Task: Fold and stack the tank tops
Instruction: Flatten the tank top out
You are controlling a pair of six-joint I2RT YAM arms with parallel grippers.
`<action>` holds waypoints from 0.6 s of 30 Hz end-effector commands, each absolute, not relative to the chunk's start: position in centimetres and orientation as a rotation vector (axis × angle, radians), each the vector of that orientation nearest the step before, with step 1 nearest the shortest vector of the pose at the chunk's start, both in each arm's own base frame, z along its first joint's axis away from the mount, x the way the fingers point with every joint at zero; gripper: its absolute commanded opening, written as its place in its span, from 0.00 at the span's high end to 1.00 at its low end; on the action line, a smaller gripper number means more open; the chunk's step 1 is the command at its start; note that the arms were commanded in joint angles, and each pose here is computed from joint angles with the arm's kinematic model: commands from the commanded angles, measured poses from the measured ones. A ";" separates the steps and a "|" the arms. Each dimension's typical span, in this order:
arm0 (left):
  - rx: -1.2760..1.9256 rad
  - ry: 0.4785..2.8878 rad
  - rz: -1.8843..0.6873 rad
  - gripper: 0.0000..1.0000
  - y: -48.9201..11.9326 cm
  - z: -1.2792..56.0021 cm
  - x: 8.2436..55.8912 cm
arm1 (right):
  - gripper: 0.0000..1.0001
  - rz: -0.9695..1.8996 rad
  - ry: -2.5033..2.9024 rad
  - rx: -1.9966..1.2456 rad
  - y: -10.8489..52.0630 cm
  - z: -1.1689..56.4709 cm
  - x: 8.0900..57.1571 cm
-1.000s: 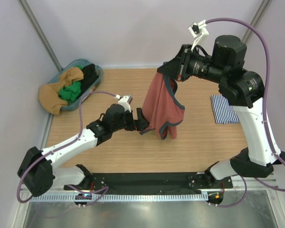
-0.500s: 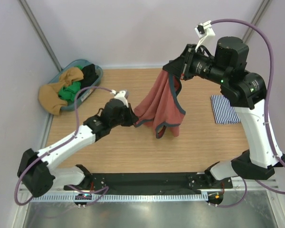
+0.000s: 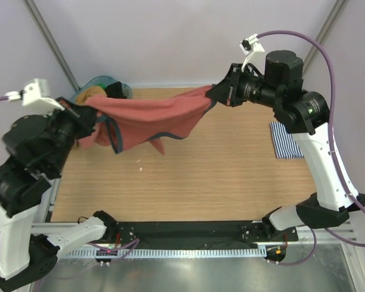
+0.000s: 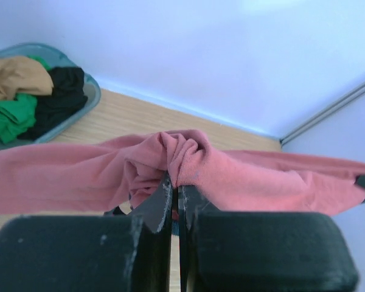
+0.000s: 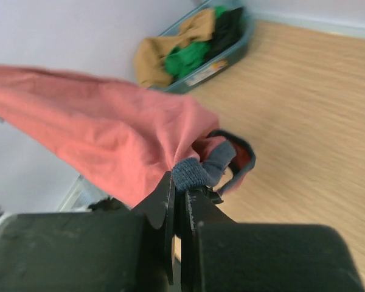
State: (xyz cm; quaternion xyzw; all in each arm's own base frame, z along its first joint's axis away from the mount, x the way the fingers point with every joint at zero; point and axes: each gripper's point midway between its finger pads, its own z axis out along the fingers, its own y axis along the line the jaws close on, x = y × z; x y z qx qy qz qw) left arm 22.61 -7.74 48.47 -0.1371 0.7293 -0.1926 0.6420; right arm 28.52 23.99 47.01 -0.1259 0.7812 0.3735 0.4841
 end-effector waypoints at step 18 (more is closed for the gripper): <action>-0.253 1.767 -0.407 1.00 -10.8 45.5 25.9 | 0.99 0.979 2.034 -0.208 21.8 37.9 23.4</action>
